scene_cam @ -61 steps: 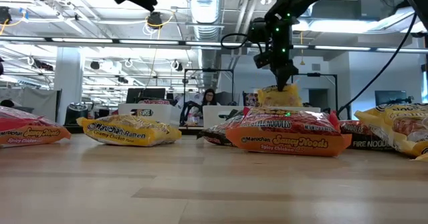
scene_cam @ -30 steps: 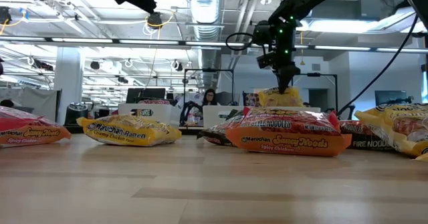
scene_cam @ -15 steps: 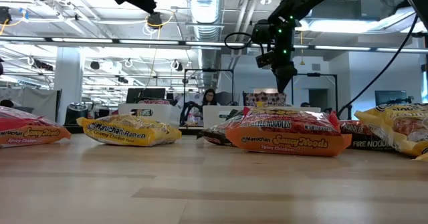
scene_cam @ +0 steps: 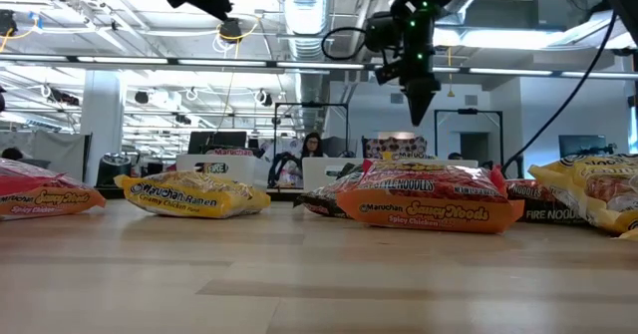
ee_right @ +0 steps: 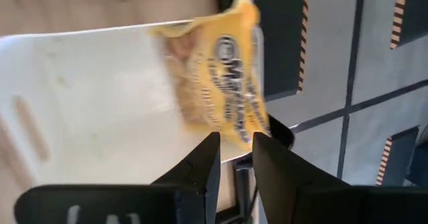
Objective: Sort Maruchan noodles
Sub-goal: Put the red noodle pack into the middle white bin
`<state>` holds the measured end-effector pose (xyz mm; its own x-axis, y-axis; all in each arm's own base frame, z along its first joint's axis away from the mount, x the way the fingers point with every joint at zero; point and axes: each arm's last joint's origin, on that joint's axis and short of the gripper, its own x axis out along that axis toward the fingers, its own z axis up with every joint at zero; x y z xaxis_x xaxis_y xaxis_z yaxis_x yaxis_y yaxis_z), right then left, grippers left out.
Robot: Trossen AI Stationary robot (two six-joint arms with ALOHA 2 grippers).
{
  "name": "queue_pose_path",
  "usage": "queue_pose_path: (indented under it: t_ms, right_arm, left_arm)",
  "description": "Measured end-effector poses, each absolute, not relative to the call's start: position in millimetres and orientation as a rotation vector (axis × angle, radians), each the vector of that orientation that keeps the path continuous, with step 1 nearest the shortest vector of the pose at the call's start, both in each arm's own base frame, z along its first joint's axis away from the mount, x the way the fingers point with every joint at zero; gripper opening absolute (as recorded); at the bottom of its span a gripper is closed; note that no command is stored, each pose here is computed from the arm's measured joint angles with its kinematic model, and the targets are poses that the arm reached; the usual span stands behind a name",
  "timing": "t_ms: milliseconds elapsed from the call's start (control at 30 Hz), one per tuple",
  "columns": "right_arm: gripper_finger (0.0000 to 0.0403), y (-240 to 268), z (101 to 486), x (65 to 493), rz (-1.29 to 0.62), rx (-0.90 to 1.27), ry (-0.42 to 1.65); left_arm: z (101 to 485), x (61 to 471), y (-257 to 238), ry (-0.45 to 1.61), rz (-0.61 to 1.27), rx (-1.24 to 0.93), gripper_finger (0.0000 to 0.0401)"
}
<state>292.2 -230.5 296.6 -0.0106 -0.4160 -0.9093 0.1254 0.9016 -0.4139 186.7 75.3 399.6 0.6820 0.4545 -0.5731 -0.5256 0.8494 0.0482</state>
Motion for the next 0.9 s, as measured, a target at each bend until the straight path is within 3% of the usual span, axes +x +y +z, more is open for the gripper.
queue_pose_path:
  t_ms: [167, 567, 900]
  right_arm:
    - [0.0132, -210, 295, 299, -0.398, -0.210, 1.562]
    - [0.0245, -158, 292, 311, -0.204, 0.181, 1.554]
    - [0.0250, -101, 292, 328, -0.182, 0.363, 1.586]
  left_arm:
    - [400, 187, 75, 0.594, 0.555, -0.160, 0.0132]
    - [399, 189, 69, 0.598, 0.397, -0.260, 0.0132]
    - [391, 185, 60, 0.710, 0.234, -0.325, 0.0132]
